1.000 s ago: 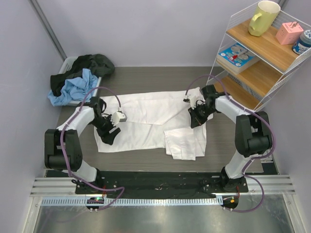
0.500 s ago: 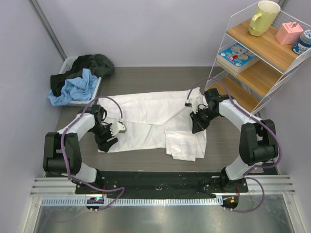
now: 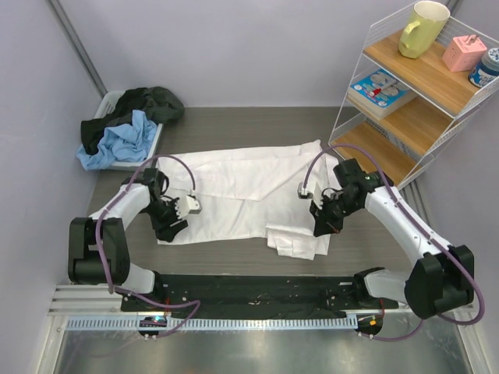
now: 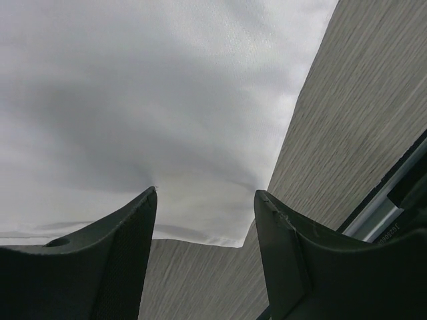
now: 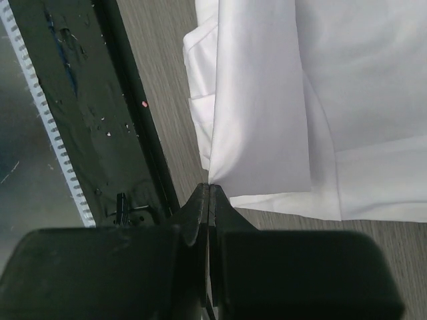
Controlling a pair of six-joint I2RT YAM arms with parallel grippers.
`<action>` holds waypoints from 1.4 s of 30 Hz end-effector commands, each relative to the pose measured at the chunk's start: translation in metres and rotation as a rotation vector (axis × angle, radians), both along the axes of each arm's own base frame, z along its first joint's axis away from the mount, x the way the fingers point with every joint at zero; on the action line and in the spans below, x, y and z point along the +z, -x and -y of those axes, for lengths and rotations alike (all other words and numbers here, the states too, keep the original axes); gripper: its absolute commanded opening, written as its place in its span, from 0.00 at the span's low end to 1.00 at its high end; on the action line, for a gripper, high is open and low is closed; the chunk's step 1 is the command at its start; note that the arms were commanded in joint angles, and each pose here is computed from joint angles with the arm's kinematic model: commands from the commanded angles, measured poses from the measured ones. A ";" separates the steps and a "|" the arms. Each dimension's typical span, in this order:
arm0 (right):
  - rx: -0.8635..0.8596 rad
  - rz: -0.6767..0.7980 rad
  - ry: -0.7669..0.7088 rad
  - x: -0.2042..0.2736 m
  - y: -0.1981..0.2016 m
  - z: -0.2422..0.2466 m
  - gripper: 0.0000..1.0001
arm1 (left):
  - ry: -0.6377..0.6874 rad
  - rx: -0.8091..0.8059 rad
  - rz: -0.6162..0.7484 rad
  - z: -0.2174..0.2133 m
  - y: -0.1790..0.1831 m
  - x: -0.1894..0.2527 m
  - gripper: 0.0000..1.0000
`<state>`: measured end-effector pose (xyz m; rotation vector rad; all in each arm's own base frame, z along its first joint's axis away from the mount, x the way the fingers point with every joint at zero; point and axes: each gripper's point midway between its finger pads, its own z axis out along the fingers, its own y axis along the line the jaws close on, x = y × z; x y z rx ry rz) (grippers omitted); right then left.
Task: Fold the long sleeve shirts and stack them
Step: Fold the shirt
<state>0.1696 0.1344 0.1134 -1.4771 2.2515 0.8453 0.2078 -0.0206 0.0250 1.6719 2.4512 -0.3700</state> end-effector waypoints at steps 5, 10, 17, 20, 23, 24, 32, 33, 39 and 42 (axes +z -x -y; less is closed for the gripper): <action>0.030 0.144 -0.057 0.029 0.010 -0.005 0.01 | 0.082 -0.117 0.057 0.008 0.016 0.015 0.60; 0.025 0.169 -0.074 0.039 0.013 -0.005 0.01 | 0.029 -0.171 0.062 -0.003 0.025 0.004 0.56; 0.017 0.188 -0.087 0.049 0.015 -0.006 0.01 | -0.024 -0.202 0.100 -0.012 0.027 -0.007 0.47; 0.001 0.202 -0.096 0.056 0.013 -0.007 0.01 | -0.034 -0.204 0.118 -0.013 0.025 -0.009 0.34; -0.027 0.233 -0.101 0.067 0.004 -0.009 0.01 | -0.021 -0.181 0.117 -0.011 0.023 -0.004 0.09; -0.036 0.258 -0.109 0.074 -0.002 -0.011 0.01 | -0.017 -0.165 0.116 -0.010 0.021 -0.001 0.04; -0.113 0.398 -0.167 0.131 -0.049 -0.021 0.01 | 0.088 -0.051 0.156 0.009 -0.008 0.041 0.00; -0.115 0.411 -0.165 0.134 -0.054 -0.022 0.01 | 0.096 -0.049 0.158 0.010 -0.010 0.043 0.00; -0.114 0.518 -0.172 0.163 -0.089 -0.027 0.01 | 0.120 0.062 0.215 0.002 -0.043 0.063 0.00; -0.118 0.580 -0.179 0.182 -0.108 -0.028 0.01 | 0.134 0.148 0.247 -0.006 -0.066 0.072 0.00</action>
